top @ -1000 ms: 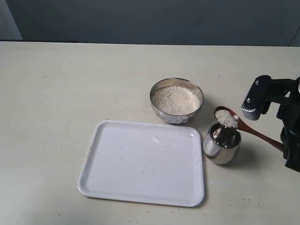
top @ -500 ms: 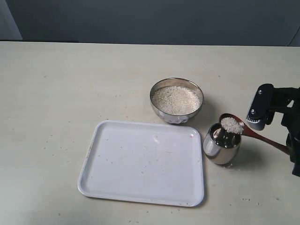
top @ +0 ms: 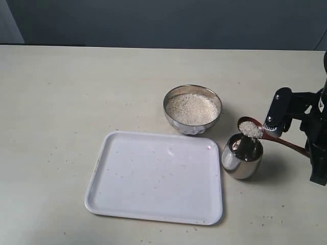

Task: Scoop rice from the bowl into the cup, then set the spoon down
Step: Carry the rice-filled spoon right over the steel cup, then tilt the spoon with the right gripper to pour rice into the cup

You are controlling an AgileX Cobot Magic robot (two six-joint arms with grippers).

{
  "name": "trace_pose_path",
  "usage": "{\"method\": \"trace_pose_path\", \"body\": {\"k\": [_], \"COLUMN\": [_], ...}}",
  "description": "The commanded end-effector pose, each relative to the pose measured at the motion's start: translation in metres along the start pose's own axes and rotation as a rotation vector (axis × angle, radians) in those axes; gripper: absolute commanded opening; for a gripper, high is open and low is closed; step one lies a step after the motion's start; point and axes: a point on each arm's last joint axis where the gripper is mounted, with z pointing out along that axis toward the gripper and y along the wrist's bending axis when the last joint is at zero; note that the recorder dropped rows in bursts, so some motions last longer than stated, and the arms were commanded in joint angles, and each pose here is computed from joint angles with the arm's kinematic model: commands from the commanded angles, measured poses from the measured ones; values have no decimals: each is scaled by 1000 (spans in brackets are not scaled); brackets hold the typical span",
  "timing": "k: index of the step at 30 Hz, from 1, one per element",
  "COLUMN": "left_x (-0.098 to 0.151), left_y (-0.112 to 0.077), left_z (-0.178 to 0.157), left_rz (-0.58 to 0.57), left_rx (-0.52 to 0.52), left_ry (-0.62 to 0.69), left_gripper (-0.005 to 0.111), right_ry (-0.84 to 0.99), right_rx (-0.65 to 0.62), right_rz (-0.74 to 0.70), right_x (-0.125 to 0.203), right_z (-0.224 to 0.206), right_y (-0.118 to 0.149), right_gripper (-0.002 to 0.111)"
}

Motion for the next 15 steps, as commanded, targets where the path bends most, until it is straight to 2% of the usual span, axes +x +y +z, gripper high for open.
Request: {"method": "trace_pose_path", "body": {"k": [1, 7, 15], "left_x": [-2, -2, -2], "left_y": [0, 0, 0], "left_z": [-1, -1, -1], "left_rz": [-5, -5, -5], "left_rx": [2, 2, 2], "left_ry": [-10, -10, -10], "left_gripper": [1, 1, 1], "right_ry": [7, 55, 74], "right_rx": [1, 25, 56], "right_rz": [-1, -73, -63], "right_x": [1, -4, -2], "right_z": [1, -3, -3], "right_y": [0, 8, 5], "right_gripper": [0, 0, 0]}}
